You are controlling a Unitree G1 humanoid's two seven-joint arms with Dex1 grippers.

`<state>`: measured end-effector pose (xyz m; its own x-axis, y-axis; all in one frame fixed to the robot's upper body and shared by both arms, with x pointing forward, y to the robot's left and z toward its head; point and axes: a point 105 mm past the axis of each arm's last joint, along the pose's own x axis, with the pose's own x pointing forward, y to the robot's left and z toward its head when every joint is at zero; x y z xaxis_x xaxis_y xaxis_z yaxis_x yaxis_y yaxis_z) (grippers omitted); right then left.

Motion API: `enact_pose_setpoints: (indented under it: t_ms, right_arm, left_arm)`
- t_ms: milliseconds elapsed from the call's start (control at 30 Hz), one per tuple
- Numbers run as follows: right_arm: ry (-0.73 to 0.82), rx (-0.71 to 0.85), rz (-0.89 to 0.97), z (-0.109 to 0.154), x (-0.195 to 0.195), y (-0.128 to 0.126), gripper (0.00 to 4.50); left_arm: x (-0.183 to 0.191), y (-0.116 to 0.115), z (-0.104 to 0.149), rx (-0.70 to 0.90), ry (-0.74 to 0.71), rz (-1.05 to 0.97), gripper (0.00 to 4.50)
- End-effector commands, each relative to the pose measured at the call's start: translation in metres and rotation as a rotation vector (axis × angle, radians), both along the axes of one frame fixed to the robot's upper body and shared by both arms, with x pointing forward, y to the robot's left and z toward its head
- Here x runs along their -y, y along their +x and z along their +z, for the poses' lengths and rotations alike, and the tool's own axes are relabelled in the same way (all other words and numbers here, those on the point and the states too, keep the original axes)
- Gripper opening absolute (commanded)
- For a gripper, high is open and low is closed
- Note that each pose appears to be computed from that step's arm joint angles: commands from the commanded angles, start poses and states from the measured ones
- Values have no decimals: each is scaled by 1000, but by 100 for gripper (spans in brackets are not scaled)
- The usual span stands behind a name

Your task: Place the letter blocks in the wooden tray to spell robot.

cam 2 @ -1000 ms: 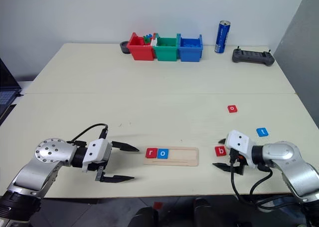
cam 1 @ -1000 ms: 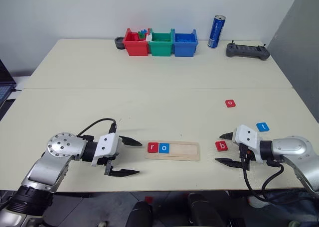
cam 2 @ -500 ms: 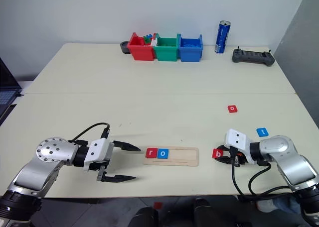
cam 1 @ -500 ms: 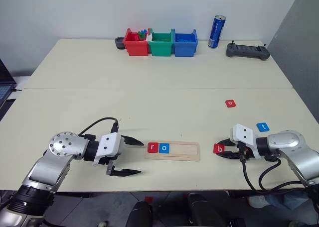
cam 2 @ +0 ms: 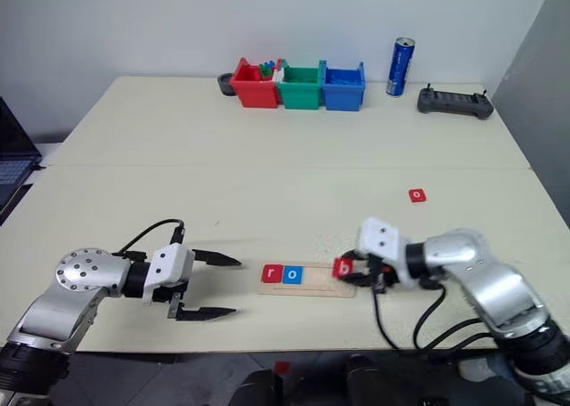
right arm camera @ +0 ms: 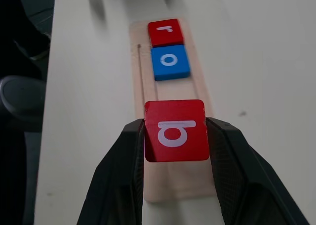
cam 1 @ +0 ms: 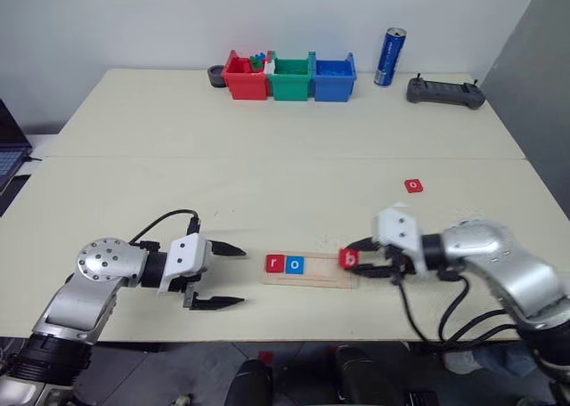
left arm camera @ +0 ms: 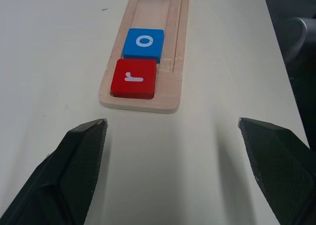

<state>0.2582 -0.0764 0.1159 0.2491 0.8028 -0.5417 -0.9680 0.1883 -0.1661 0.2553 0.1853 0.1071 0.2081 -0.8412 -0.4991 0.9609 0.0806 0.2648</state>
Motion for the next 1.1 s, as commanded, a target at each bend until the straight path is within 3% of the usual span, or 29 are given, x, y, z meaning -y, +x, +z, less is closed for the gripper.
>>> enact_pose_setpoints:
  t_ms: [33,800,1100]
  right_arm:
    - [5,60,-10,6,-19,4,146]
    - [-50,48,27,-7,-34,12,146]
    - [-61,71,56,-5,-35,13,449]
  left_arm:
    - [7,4,17,52,-32,-25,450]
    - [25,5,23,68,-41,-62,450]
    - [29,4,29,69,-39,-63,450]
